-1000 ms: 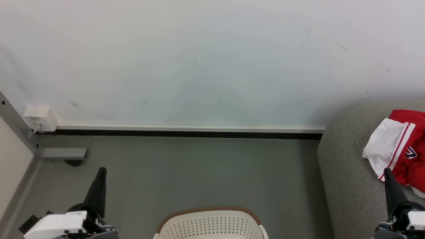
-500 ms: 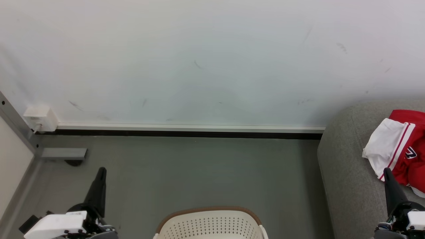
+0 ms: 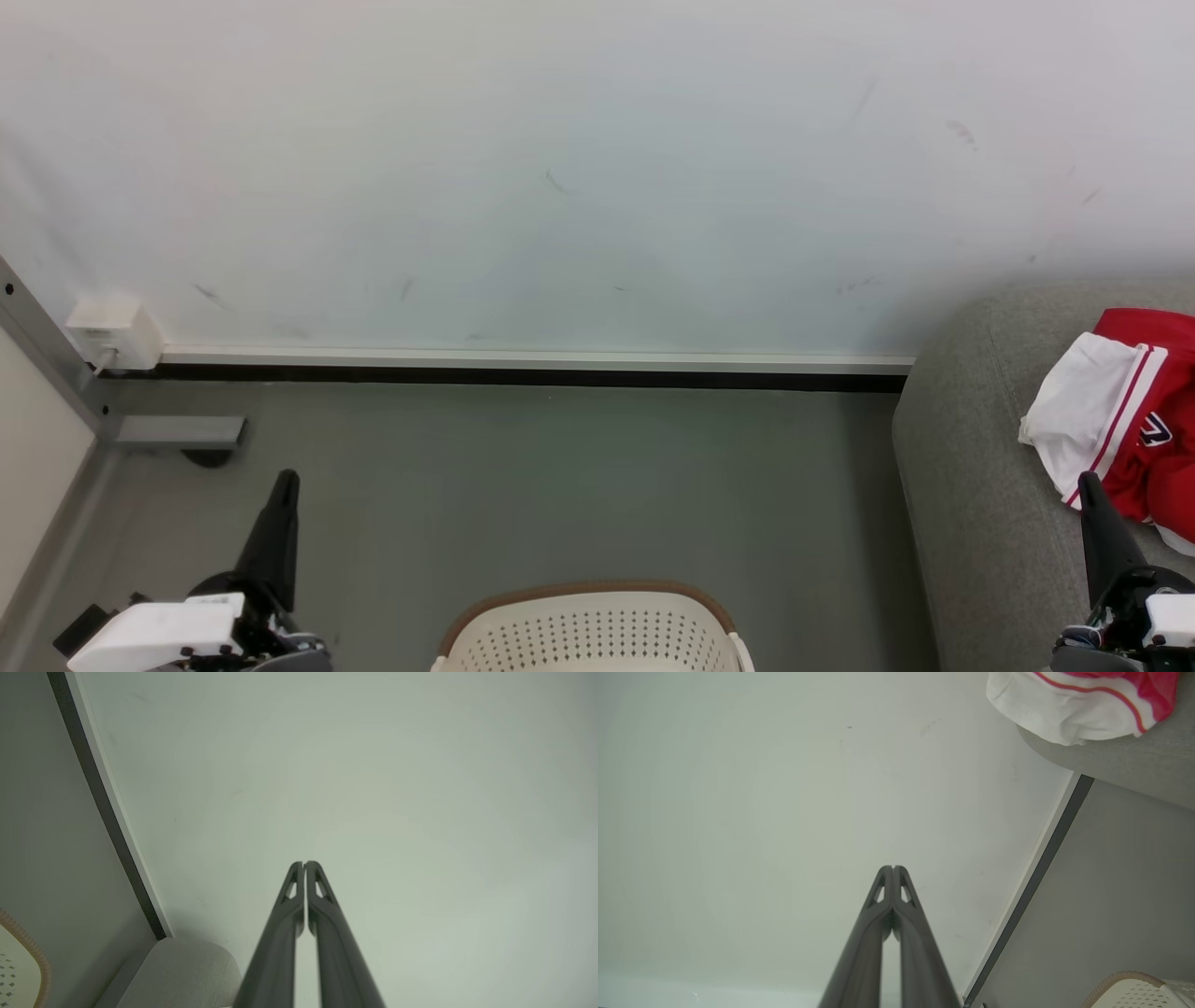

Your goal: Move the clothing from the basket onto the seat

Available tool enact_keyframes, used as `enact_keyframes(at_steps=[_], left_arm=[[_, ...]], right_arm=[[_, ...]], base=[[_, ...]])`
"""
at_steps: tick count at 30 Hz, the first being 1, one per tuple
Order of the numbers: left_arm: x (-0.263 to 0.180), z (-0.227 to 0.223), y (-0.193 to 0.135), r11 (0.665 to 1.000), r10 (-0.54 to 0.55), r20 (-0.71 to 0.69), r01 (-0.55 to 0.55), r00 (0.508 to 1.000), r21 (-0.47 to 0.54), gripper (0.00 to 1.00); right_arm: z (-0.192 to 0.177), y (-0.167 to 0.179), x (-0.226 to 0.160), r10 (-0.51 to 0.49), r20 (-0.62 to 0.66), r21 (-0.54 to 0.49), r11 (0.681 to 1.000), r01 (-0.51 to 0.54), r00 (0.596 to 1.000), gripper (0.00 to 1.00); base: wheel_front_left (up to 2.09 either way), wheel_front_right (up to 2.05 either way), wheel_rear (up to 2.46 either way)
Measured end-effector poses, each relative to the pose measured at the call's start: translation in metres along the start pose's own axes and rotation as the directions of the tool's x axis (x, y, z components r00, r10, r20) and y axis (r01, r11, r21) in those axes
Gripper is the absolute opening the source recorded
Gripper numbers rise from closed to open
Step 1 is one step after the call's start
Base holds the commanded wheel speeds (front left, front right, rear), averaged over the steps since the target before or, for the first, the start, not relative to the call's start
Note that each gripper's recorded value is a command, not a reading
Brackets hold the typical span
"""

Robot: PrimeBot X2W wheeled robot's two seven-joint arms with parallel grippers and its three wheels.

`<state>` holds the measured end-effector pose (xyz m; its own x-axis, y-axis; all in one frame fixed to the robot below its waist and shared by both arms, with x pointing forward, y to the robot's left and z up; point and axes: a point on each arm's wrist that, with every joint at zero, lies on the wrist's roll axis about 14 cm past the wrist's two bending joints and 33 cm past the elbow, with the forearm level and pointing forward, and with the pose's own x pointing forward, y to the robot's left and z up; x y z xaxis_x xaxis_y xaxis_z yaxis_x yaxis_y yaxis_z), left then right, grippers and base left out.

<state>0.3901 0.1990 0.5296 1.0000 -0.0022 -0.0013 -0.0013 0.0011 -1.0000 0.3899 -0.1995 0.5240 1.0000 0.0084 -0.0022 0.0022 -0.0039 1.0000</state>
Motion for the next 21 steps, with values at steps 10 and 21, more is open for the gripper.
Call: enact_keyframes(at_steps=[10,21], left_arm=[[0.0,0.0,0.0,1.0,0.0,0.0,0.0,1.0,0.0,0.0],[0.0,0.0,0.0,1.0,0.0,0.0,0.0,1.0,0.0,0.0]], right_arm=[[0.0,0.0,0.0,0.0,0.0,-0.001,1.0,0.0,1.0,0.0],[0.0,0.0001,0.0,0.0,-0.001,-0.001,1.0,0.0,1.0,0.0]], base=[[0.0,0.0,0.0],[0.0,0.0,0.0]])
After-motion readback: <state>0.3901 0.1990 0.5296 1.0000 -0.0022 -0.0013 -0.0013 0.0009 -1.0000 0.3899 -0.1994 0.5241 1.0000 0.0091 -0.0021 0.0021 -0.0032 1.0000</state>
